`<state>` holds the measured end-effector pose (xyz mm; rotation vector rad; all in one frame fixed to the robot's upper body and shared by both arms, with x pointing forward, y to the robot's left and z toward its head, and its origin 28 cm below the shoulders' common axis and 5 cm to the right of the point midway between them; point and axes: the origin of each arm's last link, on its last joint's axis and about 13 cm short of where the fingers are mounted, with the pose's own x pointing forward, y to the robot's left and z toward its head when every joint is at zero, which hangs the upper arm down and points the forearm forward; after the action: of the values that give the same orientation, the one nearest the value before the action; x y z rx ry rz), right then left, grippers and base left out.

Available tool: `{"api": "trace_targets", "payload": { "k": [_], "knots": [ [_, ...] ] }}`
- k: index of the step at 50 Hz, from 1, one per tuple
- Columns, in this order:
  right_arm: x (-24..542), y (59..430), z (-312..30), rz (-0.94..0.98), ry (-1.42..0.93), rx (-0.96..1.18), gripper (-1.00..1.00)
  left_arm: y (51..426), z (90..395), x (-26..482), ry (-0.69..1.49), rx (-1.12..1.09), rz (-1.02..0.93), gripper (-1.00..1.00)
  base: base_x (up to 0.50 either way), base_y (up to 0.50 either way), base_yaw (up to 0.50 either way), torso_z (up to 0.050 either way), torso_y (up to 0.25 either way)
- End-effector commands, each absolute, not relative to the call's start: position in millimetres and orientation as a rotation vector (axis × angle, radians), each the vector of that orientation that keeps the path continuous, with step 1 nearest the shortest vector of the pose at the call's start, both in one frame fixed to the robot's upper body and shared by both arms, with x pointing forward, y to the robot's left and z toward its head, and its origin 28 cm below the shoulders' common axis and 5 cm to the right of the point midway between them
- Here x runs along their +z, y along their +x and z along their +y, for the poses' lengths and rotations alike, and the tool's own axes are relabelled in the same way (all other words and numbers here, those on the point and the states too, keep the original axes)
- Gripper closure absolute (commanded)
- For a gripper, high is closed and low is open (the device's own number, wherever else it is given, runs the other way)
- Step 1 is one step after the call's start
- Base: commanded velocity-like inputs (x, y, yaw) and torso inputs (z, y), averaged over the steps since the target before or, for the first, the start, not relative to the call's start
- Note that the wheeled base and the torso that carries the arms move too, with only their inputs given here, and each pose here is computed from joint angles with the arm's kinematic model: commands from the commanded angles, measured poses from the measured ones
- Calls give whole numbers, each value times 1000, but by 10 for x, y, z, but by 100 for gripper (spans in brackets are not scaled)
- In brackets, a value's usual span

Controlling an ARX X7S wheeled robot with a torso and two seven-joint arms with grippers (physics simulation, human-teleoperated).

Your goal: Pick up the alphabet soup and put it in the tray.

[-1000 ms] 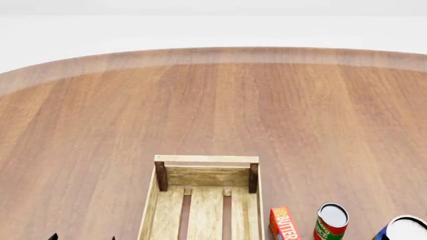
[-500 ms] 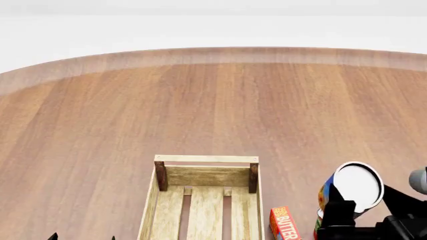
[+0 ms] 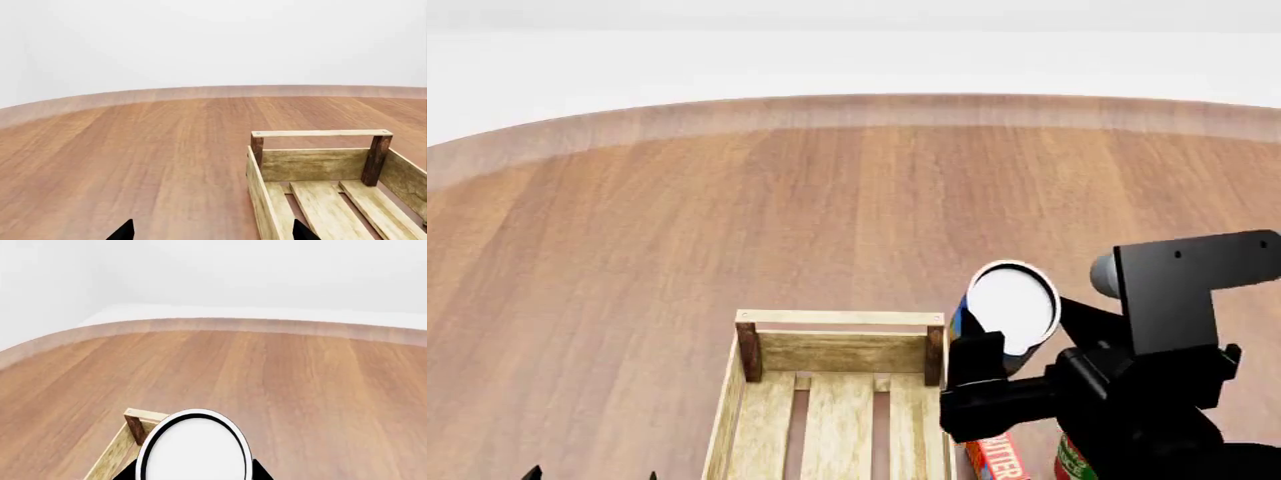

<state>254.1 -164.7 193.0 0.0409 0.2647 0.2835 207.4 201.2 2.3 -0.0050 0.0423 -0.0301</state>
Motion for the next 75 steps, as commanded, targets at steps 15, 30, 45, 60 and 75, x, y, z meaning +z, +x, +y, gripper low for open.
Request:
{"api": "trace_targets", "payload": {
  "k": [15,30,45,60,75],
  "knots": [
    [1854,3000,-1144,277,-29,444,100,2077,2019,34,-9,-29,38,-100,0,0,0,0,1],
    [1628,3207,-959,320,-1,484,100,2076,2019,33,-12,-29,39,-100,0,0,0,1,1],
    [1393,3320,-862,356,38,495,100,2062,2020,47,-14,-29,39,-100,0,0,0,0,1],
    [1228,3344,-785,377,54,518,100,2070,2022,45,-14,-29,37,-100,0,0,0,0,1],
    [1111,3363,-736,395,59,534,100,2077,2021,43,-15,-30,37,-100,0,0,0,0,1]
  ]
}}
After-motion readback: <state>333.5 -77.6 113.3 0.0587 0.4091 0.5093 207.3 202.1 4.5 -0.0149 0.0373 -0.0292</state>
